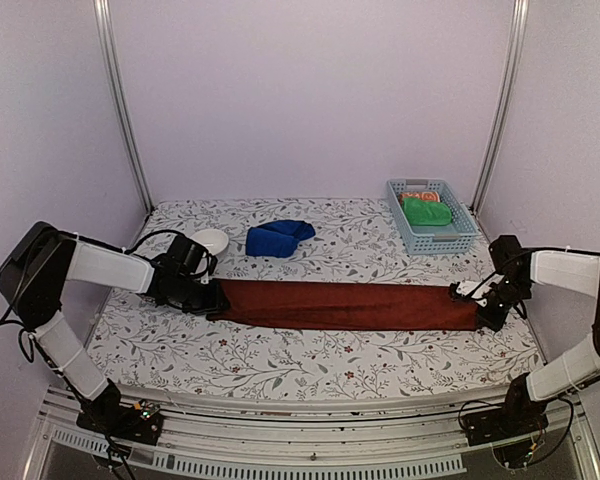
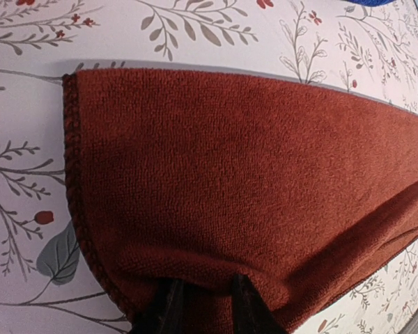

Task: Roll the towels
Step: Smooth out the towel at the center of the board.

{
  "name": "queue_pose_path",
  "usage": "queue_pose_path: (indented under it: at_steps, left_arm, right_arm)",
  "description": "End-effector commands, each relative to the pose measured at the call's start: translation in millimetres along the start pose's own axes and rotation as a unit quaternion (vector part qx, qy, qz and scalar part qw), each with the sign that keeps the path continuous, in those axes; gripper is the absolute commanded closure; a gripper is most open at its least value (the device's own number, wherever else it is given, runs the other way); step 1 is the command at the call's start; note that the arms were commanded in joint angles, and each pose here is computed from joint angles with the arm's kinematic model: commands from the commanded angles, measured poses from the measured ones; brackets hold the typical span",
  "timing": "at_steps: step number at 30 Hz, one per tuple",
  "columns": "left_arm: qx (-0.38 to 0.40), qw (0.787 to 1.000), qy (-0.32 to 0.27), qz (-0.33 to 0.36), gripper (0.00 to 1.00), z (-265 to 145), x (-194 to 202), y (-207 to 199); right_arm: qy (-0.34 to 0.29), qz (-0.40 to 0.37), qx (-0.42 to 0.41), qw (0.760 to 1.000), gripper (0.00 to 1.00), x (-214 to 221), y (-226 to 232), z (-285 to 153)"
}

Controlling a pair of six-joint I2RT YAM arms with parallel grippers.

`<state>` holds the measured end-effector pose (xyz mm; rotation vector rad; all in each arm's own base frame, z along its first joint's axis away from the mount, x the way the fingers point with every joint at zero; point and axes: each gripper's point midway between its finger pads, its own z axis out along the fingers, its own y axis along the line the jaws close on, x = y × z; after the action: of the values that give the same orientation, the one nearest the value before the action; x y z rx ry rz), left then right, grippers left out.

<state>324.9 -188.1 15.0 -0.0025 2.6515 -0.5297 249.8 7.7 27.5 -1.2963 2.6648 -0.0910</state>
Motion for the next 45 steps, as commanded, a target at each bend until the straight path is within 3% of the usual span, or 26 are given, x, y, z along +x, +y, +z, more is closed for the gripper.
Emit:
queue_pose_path:
  at_steps: [1,7,10,13,17,26,30,32,39,45]
  left_arm:
    - [-0.03,0.999,0.038,0.007,0.73,7.7,21.9,13.8]
    - [-0.028,0.999,0.033,0.006,0.73,5.5,17.7,14.0]
    - [-0.027,0.999,0.033,0.007,0.73,6.2,17.5,13.3]
    - [-0.026,0.999,0.036,0.007,0.73,7.3,18.4,13.4]
    - [-0.025,0.999,0.034,0.007,0.73,7.3,17.6,12.7]
    - [-0.028,0.999,0.036,0.005,0.73,7.8,19.8,15.1]
    - [-0.029,0.999,0.035,0.006,0.73,7.2,19.3,15.4]
    - [-0.028,0.999,0.035,0.006,0.73,6.9,19.0,15.1]
    - [-0.031,0.999,0.033,0.007,0.73,6.7,17.5,16.8]
    - [-0.029,0.999,0.029,0.009,0.73,4.2,14.4,15.8]
  right_arm:
    - [-0.005,-0.042,0.035,0.998,0.97,4.1,-3.0,-18.7]
    - [-0.002,-0.06,0.027,0.998,0.95,9.3,3.1,-24.2]
    - [-0.014,-0.065,0.028,0.997,0.68,5.9,4.4,-20.8]
    - [-0.017,-0.071,0.021,0.997,0.62,4.4,6.1,-15.0]
    - [-0.012,-0.075,0.016,0.997,0.61,3.0,3.9,-5.1]
    - [0.003,-0.077,0.008,0.997,0.72,0.2,-2.9,9.8]
    - [0.014,-0.078,0.008,0.997,0.91,4.3,-3.1,9.4]
    - [0.019,-0.076,0.017,0.997,0.95,7.0,-5.1,5.1]
    - [0.029,-0.091,0.056,0.994,0.97,16.7,-12.5,-15.6]
    - [0.04,-0.104,0.038,0.993,0.97,27.9,-3.2,-13.1]
